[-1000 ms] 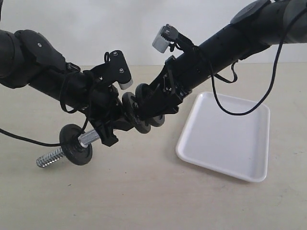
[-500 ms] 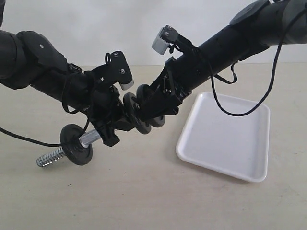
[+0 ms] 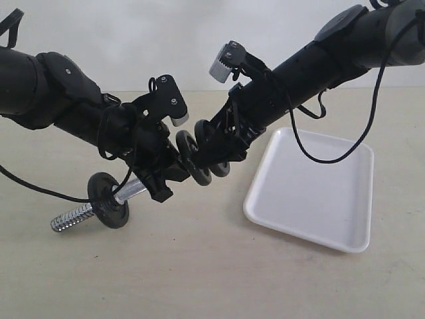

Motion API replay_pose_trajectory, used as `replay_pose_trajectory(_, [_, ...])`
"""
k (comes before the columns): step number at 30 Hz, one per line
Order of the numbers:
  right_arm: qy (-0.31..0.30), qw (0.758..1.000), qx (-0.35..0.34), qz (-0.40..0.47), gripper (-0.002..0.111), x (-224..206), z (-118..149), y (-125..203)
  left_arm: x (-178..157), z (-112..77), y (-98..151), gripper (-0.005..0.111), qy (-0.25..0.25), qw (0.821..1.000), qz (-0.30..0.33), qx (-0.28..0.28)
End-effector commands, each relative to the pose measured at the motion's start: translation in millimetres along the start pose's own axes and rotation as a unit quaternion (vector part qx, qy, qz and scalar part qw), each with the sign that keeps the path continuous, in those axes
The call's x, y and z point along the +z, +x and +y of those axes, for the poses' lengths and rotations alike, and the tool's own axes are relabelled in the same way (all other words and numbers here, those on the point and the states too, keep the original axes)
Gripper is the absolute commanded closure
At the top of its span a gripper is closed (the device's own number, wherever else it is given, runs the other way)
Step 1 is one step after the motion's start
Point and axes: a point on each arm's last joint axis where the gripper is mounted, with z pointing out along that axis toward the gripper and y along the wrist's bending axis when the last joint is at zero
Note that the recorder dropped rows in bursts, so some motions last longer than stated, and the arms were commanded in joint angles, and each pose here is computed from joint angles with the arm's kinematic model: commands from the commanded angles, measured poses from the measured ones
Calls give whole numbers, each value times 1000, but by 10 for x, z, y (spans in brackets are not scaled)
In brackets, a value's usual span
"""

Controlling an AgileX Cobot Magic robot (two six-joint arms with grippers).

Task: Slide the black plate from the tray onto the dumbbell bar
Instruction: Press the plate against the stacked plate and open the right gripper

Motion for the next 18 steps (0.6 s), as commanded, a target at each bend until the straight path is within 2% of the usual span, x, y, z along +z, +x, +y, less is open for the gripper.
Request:
replay_pose_trajectory(1, [2, 1000, 1, -25, 108, -7, 45, -112, -189, 81, -285, 103, -39, 995, -67, -59])
replay_pose_trajectory(10, [-3, 1000, 0, -22, 108, -7, 54, -107, -189, 81, -285, 103, -39, 995, -67, -57])
replay_pose_trajectory(12, [-2, 1000, 0, -22, 104, -7, 52, -107, -189, 81, -285, 103, -39, 995, -67, -57])
replay_pose_trajectory(14, [-1, 1000, -1, -21, 93, -7, 49, -105, -189, 81, -285, 103, -39, 995, -67, -57])
replay_pose_trajectory(17, [2, 1000, 8, -20, 62, -7, 45, -104, -189, 81, -285, 103, -39, 995, -67, -57])
replay_pose_trajectory(18, [9, 999, 24, -21, 43, -7, 30, -104, -189, 81, -285, 103, -39, 995, -67, -57])
